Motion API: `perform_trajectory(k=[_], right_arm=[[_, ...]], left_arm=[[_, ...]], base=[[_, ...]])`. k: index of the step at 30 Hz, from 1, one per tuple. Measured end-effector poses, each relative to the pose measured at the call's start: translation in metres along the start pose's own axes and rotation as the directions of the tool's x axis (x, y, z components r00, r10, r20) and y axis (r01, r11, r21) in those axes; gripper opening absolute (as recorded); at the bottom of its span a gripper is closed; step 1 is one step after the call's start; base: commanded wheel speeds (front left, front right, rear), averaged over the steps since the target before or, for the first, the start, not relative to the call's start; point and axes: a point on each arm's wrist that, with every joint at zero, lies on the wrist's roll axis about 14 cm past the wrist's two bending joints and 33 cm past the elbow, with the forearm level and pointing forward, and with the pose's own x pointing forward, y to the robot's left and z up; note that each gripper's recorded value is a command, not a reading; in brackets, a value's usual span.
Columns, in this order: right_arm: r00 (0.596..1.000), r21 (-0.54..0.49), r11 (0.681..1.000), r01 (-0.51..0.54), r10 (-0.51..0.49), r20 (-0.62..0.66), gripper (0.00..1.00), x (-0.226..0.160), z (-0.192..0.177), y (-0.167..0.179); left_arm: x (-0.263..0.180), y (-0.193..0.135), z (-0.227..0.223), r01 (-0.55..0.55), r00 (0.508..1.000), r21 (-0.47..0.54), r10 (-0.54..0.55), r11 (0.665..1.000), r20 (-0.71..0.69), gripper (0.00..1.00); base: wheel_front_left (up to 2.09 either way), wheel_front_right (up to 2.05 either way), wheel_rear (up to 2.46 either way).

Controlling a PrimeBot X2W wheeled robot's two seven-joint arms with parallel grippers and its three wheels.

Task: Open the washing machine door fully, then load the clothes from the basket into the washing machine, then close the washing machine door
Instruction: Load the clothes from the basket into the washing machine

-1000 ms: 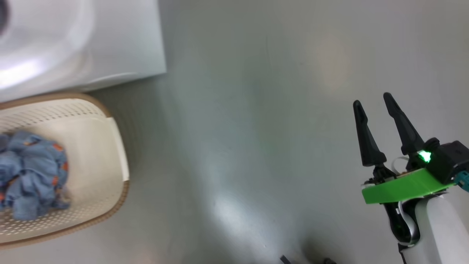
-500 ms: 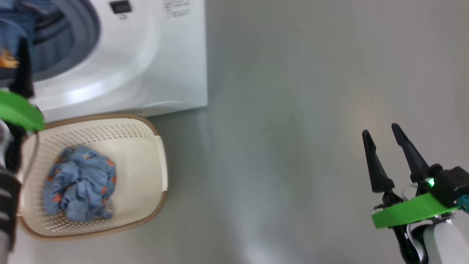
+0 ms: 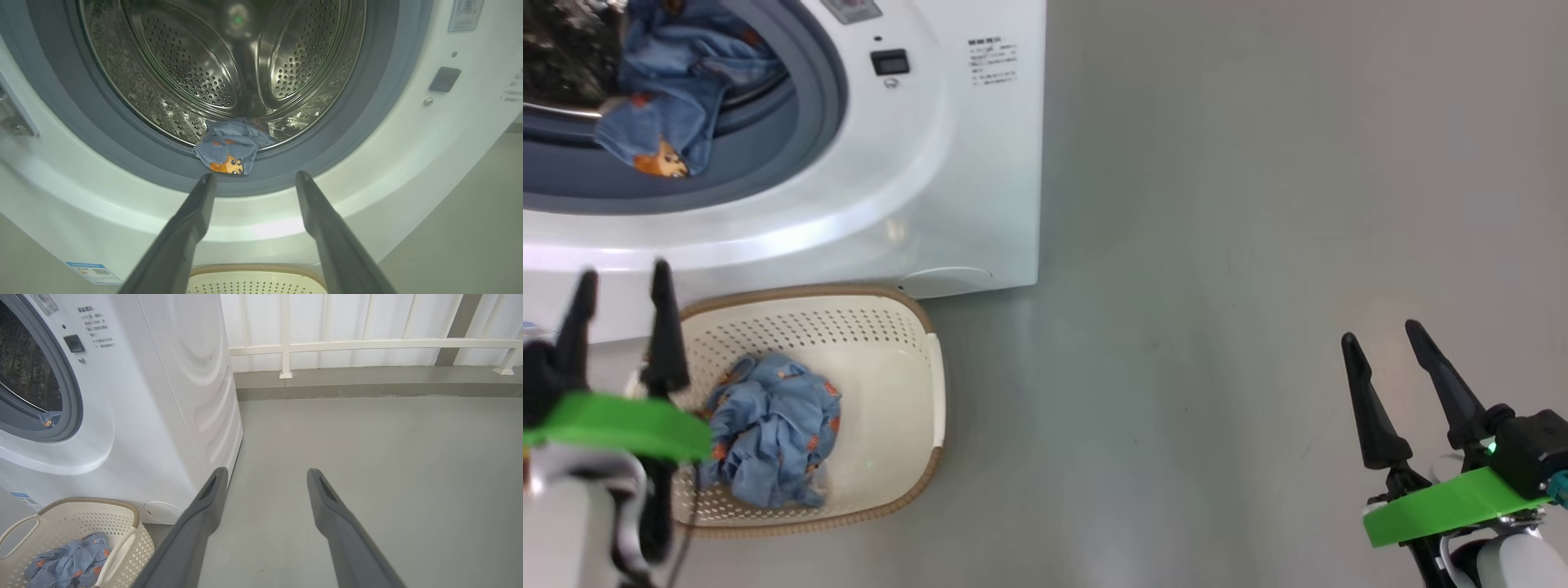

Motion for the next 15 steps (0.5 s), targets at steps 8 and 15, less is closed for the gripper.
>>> perform_trajectory(k=[8, 15], right_arm=[[1.000, -0.003, 1.000, -0.011, 0.011, 0.020, 1.00, -0.002, 0.008, 0.003], [1.000, -0.003, 1.000, -0.012, 0.012, 0.025, 1.00, -0.005, 0.010, 0.004]], left_arm=[[-0.049, -0.006, -0.012, -0.064, 0.998, -0.060, 0.063, 0.996, -0.014, 1.00], [-0.063, -0.015, -0.017, -0.081, 0.997, -0.071, 0.080, 0.994, -0.020, 1.00]], base=[[0.00, 0.00, 0.00], [0.00, 0.00, 0.00]])
